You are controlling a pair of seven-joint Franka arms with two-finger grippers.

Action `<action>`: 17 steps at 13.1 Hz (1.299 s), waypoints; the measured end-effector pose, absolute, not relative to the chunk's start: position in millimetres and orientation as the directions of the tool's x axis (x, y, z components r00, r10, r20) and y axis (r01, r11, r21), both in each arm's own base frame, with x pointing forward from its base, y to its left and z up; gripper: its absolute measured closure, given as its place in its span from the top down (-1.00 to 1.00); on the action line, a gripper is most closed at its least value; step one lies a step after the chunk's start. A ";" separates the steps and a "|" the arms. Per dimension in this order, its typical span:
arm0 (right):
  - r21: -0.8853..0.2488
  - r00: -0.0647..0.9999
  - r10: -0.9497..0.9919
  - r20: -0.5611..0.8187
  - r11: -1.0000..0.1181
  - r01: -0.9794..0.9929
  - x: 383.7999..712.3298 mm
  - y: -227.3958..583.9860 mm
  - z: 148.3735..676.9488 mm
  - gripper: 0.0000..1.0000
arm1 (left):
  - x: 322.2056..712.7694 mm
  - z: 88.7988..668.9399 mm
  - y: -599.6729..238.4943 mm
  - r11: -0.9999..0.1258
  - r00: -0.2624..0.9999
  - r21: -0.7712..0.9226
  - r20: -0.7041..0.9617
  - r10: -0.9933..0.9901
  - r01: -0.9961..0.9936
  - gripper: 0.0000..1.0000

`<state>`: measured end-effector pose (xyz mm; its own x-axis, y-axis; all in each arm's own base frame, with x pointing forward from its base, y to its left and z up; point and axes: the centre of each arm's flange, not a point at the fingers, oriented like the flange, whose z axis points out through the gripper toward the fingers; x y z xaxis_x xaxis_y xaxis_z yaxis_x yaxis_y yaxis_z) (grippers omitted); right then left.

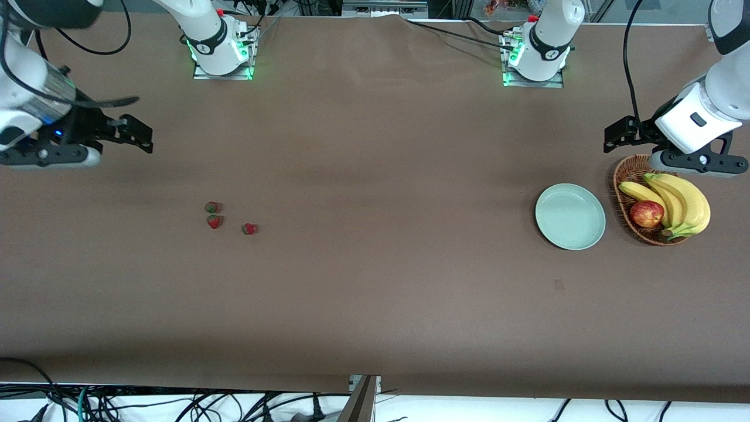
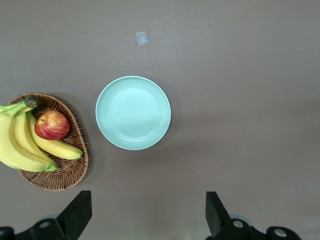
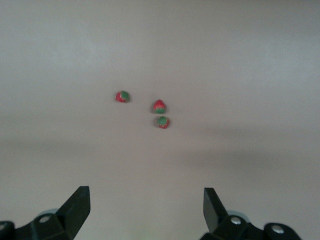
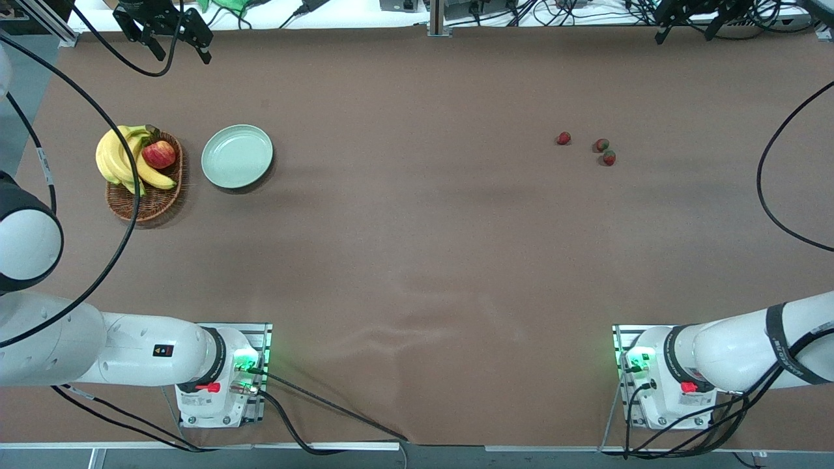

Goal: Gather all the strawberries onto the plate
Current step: 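Reach the right gripper over the strawberries and lower it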

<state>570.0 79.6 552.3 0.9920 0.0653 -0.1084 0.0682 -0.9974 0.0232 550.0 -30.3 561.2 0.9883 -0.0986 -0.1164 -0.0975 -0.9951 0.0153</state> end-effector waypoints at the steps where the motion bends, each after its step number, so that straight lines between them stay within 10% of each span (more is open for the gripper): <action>1: 0.030 0.985 0.078 -0.155 -0.996 0.083 577.0 89.5 525.9 1.00 | 550.0 561.3 -30.3 -0.995 0.988 0.015 -0.116 -0.099 -0.098 1.00; 12: 0.044 0.980 0.154 -0.129 -0.986 0.161 565.8 84.7 232.9 1.00 | 550.0 561.7 -30.2 -0.995 0.988 0.015 -0.116 -0.098 -0.097 1.00; 17: 0.049 0.982 0.150 -0.116 -0.986 0.157 568.4 80.0 211.7 0.96 | 550.0 561.7 -30.4 -0.995 0.988 0.015 -0.116 -0.099 -0.098 1.00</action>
